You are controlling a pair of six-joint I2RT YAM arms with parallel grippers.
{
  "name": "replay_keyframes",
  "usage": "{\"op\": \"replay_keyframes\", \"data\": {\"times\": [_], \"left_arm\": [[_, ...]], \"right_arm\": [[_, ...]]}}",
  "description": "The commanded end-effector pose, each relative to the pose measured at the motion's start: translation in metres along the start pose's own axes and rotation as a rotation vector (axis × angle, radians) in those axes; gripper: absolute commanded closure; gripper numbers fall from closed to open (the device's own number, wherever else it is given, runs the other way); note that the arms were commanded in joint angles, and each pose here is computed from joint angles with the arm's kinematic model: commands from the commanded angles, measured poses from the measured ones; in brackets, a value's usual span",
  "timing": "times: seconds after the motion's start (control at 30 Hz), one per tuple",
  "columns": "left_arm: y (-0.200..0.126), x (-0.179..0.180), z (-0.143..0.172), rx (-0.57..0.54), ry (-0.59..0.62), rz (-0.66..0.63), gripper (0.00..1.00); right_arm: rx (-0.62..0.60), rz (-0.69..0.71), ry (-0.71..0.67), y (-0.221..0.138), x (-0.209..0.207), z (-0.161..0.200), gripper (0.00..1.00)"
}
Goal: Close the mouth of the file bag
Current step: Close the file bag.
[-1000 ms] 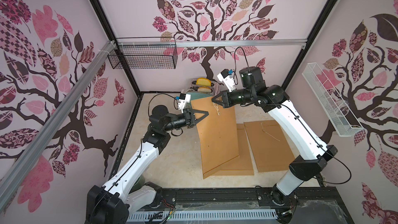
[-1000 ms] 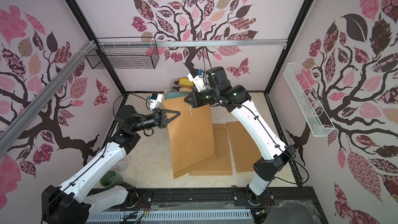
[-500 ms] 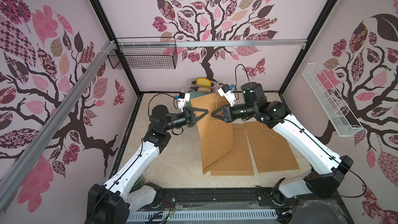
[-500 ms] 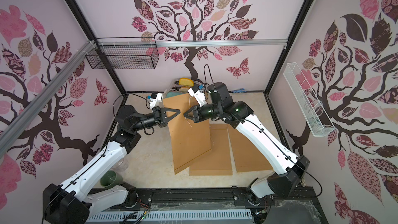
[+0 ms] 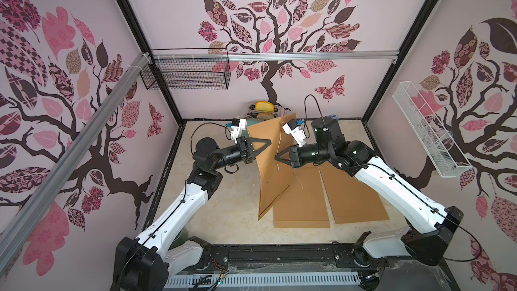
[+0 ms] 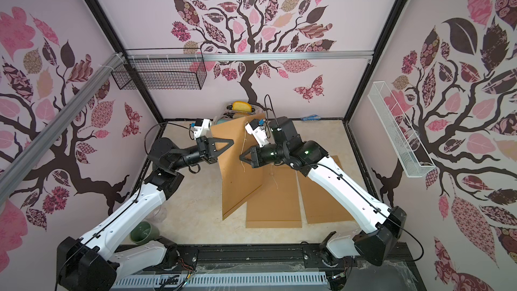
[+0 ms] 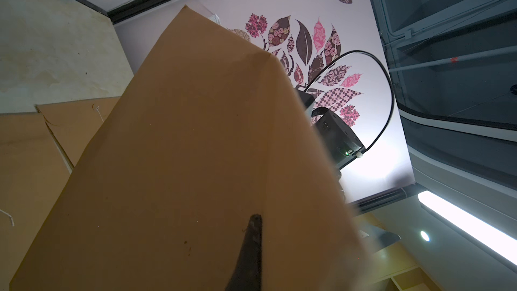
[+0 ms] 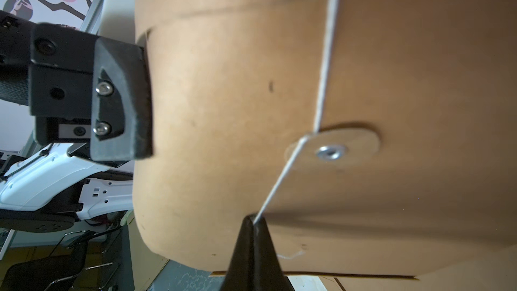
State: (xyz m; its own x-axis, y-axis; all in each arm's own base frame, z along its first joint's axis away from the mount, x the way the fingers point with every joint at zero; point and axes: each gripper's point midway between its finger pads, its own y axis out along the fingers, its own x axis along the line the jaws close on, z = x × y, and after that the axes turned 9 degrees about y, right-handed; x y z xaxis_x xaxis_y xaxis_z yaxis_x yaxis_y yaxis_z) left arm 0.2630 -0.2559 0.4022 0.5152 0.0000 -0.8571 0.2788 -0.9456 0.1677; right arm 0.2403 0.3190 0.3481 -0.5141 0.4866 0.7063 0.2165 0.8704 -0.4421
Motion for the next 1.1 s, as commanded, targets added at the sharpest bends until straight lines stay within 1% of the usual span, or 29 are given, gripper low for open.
{"op": "replay_keyframes", "data": {"times": [0.0, 0.2, 0.33, 0.4, 0.47, 0.63, 0.77, 0.9, 1.07], "left_arm": [[0.000, -0.018, -0.003, -0.015, 0.032, 0.074, 1.00], [-0.001, -0.021, -0.002, -0.016, 0.049, 0.062, 1.00], [0.001, -0.013, 0.005, 0.001, 0.052, 0.034, 1.00], [0.004, -0.011, 0.007, 0.007, 0.042, 0.038, 1.00], [0.005, -0.009, 0.007, 0.003, 0.041, 0.041, 1.00], [0.008, -0.006, 0.005, 0.002, 0.044, 0.038, 1.00], [0.008, 0.003, 0.009, 0.019, 0.029, 0.013, 1.00], [0.008, -0.001, 0.007, 0.004, 0.028, 0.031, 1.00], [0.009, -0.012, 0.001, -0.016, 0.026, 0.073, 1.00]], "right_arm": [[-0.020, 0.008, -0.020, -0.003, 0.001, -0.001, 1.00], [-0.022, 0.019, 0.002, -0.002, -0.011, 0.002, 1.00], [-0.044, 0.001, 0.013, -0.010, 0.002, -0.008, 1.00], [-0.050, 0.059, 0.016, -0.015, 0.002, -0.012, 1.00], [-0.045, 0.130, -0.012, -0.017, 0.003, -0.012, 1.00], [-0.004, 0.140, -0.036, -0.008, 0.016, -0.002, 1.00], [-0.002, 0.156, -0.044, -0.008, 0.021, -0.003, 1.00], [0.031, 0.172, -0.030, -0.004, 0.017, 0.006, 1.00], [0.085, 0.196, -0.009, 0.008, 0.001, 0.030, 1.00]]}}
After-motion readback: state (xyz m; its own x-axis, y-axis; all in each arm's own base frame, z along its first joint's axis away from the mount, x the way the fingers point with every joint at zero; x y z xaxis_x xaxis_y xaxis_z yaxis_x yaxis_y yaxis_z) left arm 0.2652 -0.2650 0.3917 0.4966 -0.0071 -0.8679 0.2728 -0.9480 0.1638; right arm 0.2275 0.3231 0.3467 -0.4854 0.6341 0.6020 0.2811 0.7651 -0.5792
